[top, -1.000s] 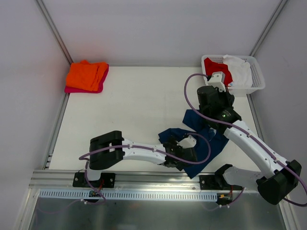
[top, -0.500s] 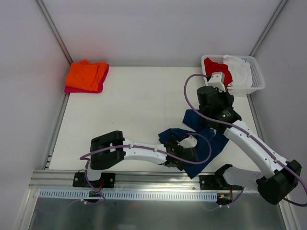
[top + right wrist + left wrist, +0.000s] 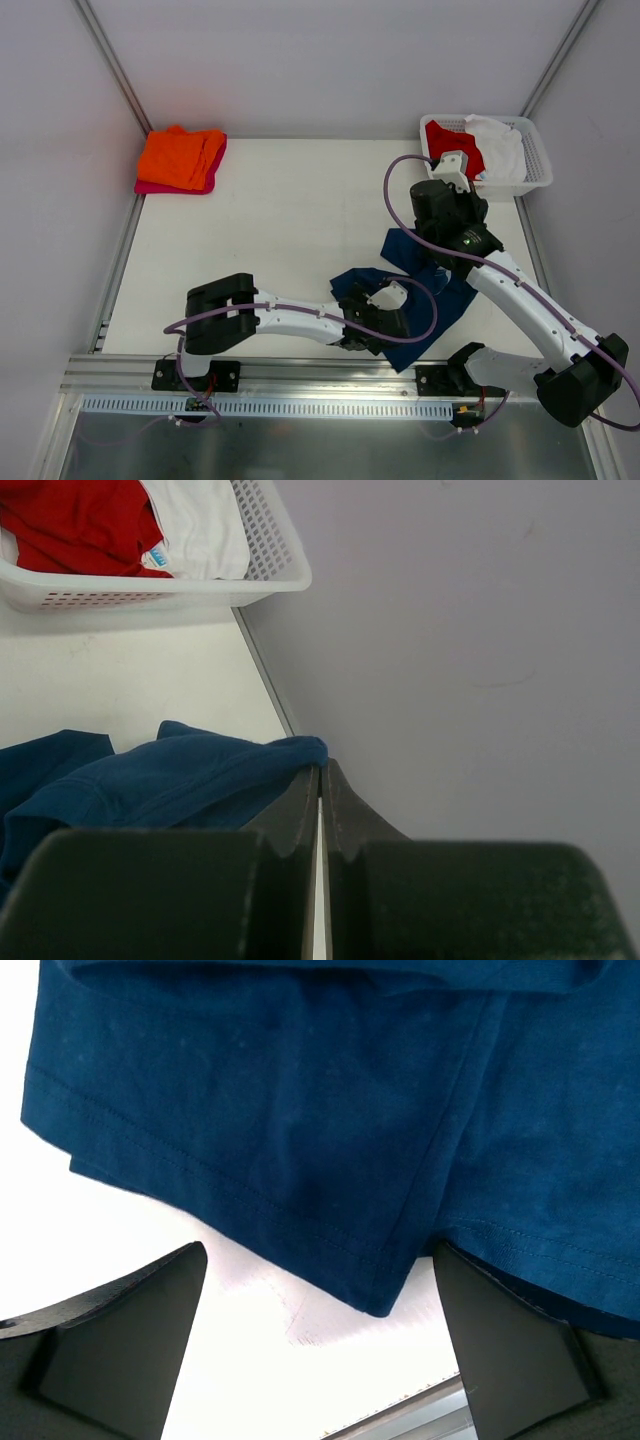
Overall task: Fold and stack the t-shirts
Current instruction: Flatten out the tshirt
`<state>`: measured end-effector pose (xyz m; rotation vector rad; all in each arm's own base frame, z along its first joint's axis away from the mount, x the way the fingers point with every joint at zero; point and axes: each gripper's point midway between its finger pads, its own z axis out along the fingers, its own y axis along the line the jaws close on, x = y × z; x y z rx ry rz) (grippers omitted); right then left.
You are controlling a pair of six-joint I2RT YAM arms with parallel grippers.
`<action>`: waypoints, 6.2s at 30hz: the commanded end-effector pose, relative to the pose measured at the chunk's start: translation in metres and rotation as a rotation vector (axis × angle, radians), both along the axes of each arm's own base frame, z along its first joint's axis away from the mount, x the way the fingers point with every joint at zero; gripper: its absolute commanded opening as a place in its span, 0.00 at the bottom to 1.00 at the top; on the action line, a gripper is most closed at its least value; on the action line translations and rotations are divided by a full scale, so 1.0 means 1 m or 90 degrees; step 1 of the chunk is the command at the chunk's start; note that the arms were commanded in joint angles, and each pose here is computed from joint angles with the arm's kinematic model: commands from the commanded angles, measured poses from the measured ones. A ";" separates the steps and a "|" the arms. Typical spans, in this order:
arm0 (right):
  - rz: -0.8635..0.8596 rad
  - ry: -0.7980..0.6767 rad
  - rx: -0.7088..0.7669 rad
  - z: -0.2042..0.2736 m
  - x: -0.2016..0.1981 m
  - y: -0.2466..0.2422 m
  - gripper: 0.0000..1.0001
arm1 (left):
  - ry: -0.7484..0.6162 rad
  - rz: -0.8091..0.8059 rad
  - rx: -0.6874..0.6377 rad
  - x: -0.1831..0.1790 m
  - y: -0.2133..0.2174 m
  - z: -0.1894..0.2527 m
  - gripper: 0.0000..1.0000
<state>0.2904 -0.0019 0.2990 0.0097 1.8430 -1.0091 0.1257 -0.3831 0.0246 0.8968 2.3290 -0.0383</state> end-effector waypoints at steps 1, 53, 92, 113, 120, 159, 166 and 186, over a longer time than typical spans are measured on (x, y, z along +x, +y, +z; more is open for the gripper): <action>-0.012 -0.039 0.026 0.018 0.000 -0.002 0.00 | -0.015 0.015 0.026 -0.002 0.021 0.003 0.94; -0.013 -0.026 0.019 0.012 0.002 0.000 0.00 | -0.012 -0.036 0.016 0.000 -0.022 0.009 0.07; -0.091 -0.229 0.090 0.145 -0.077 -0.056 0.00 | -0.481 0.116 -0.035 0.074 0.192 0.375 0.00; 0.059 -0.345 0.349 0.135 -0.124 -0.072 0.00 | -0.538 0.232 -0.138 0.061 0.309 0.425 0.00; 0.089 -0.241 0.357 0.091 -0.096 -0.037 0.00 | -0.429 0.205 -0.128 0.066 0.269 0.314 0.00; 0.005 -0.096 0.191 -0.016 -0.046 -0.016 0.00 | 0.055 0.063 0.092 -0.018 0.119 0.086 0.99; 0.008 -0.102 0.202 -0.015 -0.054 -0.021 0.00 | 0.071 0.070 0.164 -0.038 0.131 0.051 0.99; 0.008 -0.090 0.227 -0.019 -0.061 -0.021 0.01 | -0.031 0.053 0.240 -0.061 0.088 -0.002 0.99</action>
